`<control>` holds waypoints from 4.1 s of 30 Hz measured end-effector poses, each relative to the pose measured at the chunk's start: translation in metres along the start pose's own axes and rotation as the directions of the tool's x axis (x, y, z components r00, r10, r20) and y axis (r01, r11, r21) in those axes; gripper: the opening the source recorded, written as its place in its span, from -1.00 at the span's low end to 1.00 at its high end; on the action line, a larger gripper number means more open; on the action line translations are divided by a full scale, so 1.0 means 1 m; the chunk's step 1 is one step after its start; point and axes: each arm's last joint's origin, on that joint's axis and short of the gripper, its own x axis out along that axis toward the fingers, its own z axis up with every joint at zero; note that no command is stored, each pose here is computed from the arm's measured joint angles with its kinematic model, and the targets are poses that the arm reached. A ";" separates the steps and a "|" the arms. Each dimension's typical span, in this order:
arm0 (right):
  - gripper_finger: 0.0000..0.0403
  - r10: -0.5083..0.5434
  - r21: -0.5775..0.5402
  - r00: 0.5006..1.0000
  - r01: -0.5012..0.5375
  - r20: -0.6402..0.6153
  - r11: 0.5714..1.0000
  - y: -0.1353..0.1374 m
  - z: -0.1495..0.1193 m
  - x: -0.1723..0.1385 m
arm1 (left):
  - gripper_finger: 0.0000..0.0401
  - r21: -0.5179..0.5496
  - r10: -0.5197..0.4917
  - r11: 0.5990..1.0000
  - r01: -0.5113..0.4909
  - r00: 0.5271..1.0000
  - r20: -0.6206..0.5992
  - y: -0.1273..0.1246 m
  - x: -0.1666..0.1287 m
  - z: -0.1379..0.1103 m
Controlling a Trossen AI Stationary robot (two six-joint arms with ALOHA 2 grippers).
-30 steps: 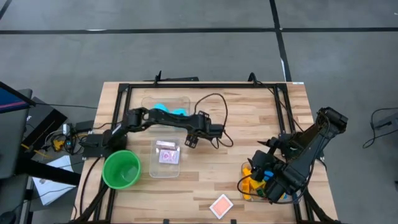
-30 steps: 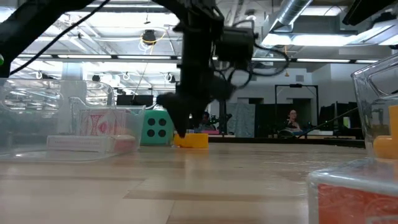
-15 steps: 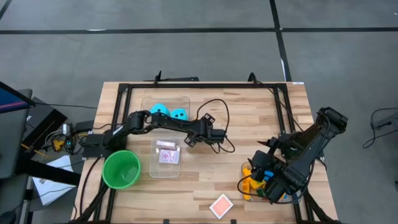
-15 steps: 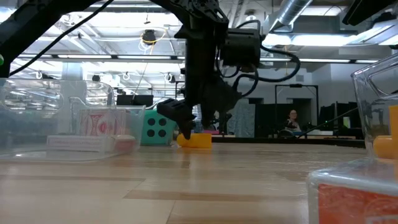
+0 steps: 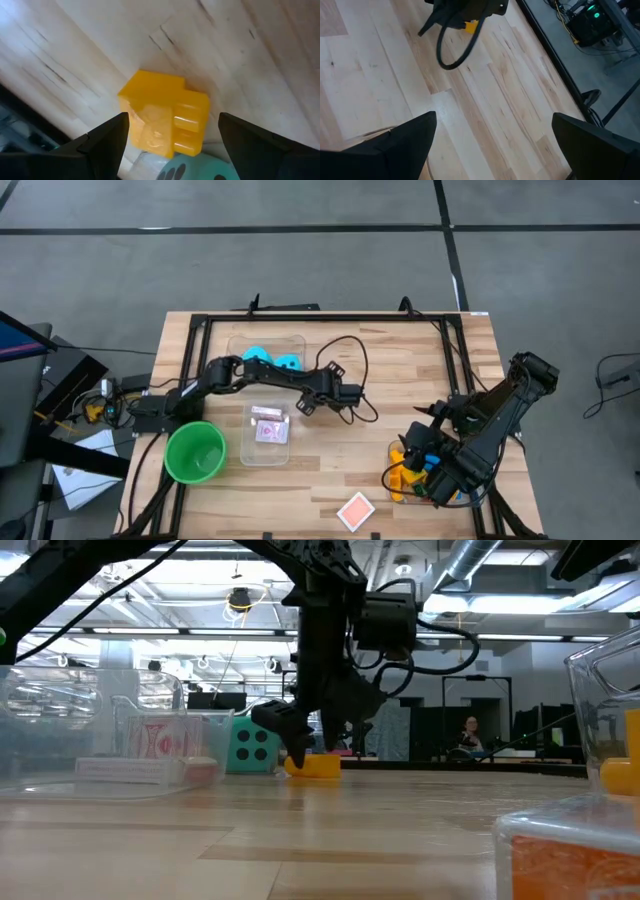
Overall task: Pick & Place Toys
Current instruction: Put the yellow game piece into the bottom right transparent bin
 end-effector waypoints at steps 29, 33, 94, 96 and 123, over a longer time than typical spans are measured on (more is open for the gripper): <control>0.93 0.004 0.000 1.000 -0.004 -0.010 1.000 0.000 0.000 0.000 | 0.50 -0.199 -0.153 0.960 0.198 0.964 0.219 0.037 0.014 -0.031; 0.93 0.005 0.001 1.000 -0.005 -0.010 1.000 0.001 0.000 0.000 | 0.50 -0.244 -0.188 0.936 0.255 0.945 0.267 0.043 0.019 -0.037; 0.93 0.013 -0.005 1.000 -0.013 -0.008 1.000 0.002 0.000 0.000 | -0.22 -0.248 -0.253 0.892 0.377 0.872 0.419 0.033 0.024 -0.024; 0.93 0.013 -0.005 1.000 -0.013 -0.008 1.000 0.002 0.000 0.000 | -0.22 -0.237 -0.254 0.892 0.385 0.860 0.443 0.031 0.021 -0.019; 0.93 -0.007 -0.033 1.000 0.007 0.021 0.999 0.000 0.000 0.000 | -0.22 0.010 -0.131 0.917 0.399 0.276 0.952 0.007 -0.165 0.000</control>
